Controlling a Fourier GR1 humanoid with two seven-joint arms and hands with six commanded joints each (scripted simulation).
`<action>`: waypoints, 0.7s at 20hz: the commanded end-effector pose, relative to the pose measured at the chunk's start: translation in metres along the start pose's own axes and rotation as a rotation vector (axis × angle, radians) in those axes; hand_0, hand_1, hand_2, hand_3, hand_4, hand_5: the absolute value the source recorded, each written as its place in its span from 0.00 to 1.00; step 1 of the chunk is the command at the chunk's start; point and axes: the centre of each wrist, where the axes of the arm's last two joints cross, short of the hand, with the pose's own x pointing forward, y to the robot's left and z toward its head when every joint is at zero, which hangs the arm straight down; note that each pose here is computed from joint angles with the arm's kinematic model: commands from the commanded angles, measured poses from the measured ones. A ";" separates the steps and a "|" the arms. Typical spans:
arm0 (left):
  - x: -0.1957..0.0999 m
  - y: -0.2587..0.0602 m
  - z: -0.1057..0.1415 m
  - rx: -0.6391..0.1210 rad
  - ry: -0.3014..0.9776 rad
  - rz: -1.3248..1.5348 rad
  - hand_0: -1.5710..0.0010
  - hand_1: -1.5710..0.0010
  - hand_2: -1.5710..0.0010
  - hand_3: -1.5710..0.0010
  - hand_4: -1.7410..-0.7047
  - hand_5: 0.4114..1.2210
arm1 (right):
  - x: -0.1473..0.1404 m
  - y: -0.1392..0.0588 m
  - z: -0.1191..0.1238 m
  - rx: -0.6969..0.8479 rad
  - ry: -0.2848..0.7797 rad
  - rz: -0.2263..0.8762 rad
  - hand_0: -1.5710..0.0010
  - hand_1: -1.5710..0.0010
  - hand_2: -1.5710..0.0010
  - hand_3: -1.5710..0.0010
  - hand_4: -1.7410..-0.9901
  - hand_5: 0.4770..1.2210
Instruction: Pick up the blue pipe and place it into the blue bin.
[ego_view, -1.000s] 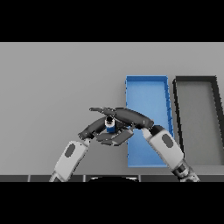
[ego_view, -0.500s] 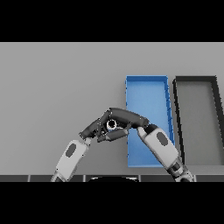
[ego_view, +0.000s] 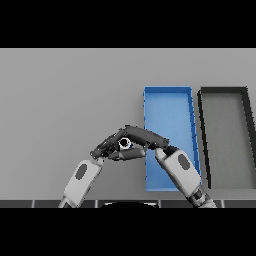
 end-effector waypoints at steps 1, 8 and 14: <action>0.001 0.000 -0.002 0.002 0.004 -0.017 0.08 0.13 0.15 0.33 0.11 1.00 | 0.001 0.000 0.001 -0.016 -0.014 0.005 0.01 0.01 0.01 0.02 0.33 0.97; 0.001 0.008 0.002 -0.086 0.097 -0.067 0.80 0.82 0.82 0.86 0.63 0.71 | 0.004 0.004 -0.004 -0.038 0.015 0.017 0.00 0.00 0.00 0.00 0.32 0.99; -0.002 0.008 0.001 -0.049 0.190 -0.050 0.95 0.95 0.95 0.96 0.74 0.28 | 0.003 0.002 -0.007 -0.051 0.002 0.041 0.00 0.00 0.00 0.00 0.32 1.00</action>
